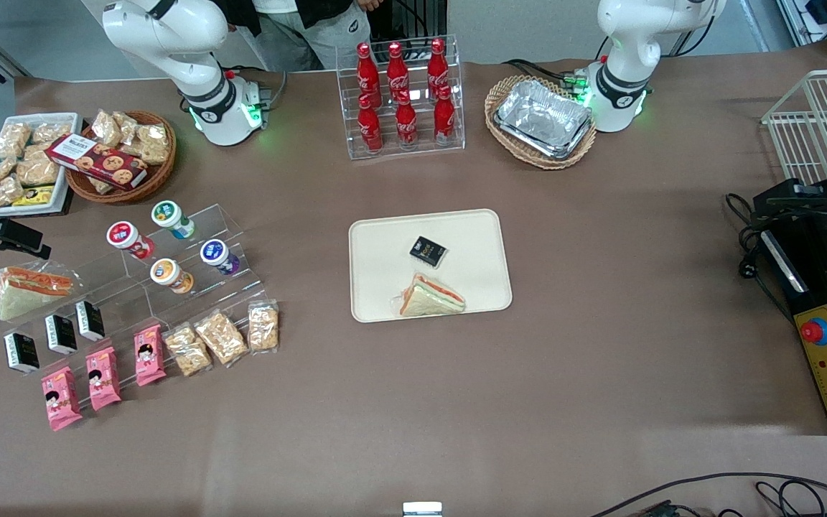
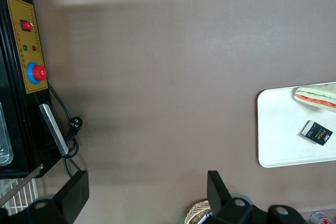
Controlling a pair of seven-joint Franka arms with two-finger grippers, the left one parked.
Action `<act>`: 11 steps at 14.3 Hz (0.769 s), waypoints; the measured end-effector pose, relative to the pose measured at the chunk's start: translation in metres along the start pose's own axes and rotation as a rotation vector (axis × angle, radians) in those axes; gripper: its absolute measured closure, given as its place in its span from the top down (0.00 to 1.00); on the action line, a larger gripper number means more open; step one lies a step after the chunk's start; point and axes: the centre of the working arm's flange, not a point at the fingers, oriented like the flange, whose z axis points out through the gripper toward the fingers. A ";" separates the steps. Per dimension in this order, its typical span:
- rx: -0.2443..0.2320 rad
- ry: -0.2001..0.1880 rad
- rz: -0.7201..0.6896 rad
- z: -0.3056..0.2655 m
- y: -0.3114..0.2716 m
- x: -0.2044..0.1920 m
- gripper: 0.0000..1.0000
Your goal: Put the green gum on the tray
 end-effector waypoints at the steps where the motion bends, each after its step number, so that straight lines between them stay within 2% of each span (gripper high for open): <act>1: 0.000 0.000 0.000 0.000 0.000 0.000 1.00; 11: 0.003 -0.015 -0.005 0.001 -0.003 -0.002 1.00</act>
